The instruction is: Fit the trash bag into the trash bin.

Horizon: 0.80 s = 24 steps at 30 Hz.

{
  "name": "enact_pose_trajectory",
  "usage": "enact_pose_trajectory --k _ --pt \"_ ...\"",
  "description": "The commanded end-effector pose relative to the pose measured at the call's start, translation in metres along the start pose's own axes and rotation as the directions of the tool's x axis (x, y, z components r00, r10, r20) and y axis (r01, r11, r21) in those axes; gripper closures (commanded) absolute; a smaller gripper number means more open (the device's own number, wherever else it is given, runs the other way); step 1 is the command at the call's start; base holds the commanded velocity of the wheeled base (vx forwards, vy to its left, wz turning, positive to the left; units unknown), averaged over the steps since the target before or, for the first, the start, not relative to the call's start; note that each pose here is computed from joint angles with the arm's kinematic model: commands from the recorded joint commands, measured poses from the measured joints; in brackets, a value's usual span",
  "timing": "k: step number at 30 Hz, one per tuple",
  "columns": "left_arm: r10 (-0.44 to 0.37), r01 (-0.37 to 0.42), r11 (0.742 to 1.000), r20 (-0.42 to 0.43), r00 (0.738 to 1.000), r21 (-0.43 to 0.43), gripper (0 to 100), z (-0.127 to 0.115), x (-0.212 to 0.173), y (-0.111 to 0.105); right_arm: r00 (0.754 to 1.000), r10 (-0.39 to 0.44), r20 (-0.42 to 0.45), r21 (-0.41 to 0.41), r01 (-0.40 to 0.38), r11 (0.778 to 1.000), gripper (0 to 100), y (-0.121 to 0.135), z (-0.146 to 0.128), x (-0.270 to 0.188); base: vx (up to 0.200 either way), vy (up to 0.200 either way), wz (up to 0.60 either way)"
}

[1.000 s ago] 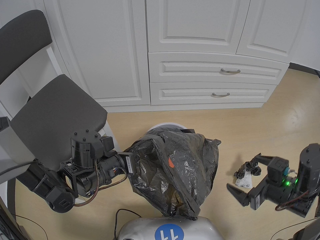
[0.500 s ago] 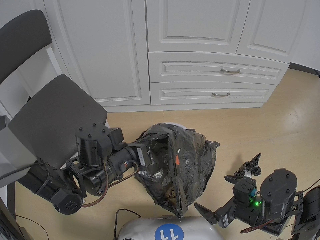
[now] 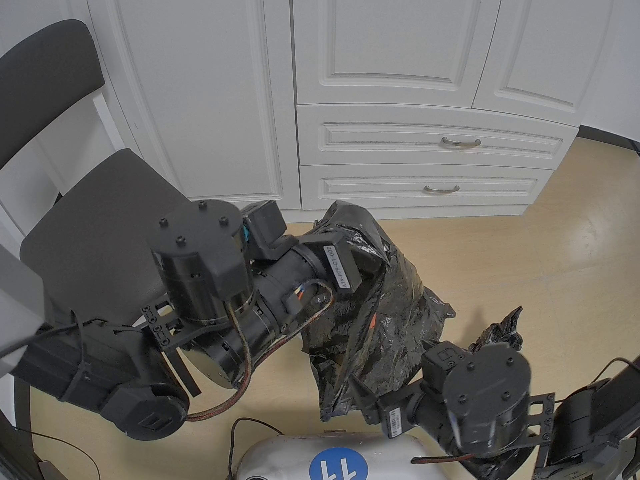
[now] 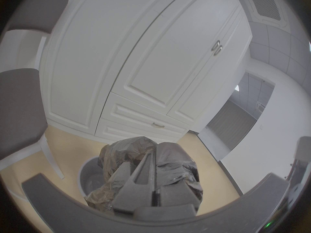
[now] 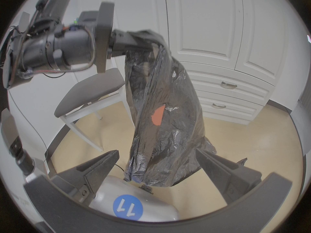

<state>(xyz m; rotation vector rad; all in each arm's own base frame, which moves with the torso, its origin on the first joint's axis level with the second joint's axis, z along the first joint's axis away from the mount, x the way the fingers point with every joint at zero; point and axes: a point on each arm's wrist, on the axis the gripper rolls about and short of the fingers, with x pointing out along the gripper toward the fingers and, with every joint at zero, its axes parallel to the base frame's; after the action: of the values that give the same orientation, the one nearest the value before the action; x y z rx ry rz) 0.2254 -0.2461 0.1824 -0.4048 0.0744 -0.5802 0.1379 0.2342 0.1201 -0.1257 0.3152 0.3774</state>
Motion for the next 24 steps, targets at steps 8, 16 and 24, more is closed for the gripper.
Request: enact_pose_trajectory --k 8,16,24 --pt "0.001 0.001 1.0 0.075 0.997 -0.029 100 0.016 -0.011 -0.019 0.996 -0.075 0.051 0.067 0.071 0.995 0 0.039 -0.012 0.037 0.0 0.0 0.0" --pt "0.017 -0.013 0.999 0.1 0.995 -0.036 100 0.016 -0.011 -0.023 0.992 -0.114 0.062 0.096 0.108 0.989 0 0.053 -0.022 0.06 0.0 0.0 0.0" --pt "0.046 -0.041 0.998 0.126 0.991 -0.04 100 0.022 -0.01 -0.02 0.979 -0.2 0.049 0.012 0.199 0.98 0 0.034 -0.027 0.053 0.0 0.0 0.0"
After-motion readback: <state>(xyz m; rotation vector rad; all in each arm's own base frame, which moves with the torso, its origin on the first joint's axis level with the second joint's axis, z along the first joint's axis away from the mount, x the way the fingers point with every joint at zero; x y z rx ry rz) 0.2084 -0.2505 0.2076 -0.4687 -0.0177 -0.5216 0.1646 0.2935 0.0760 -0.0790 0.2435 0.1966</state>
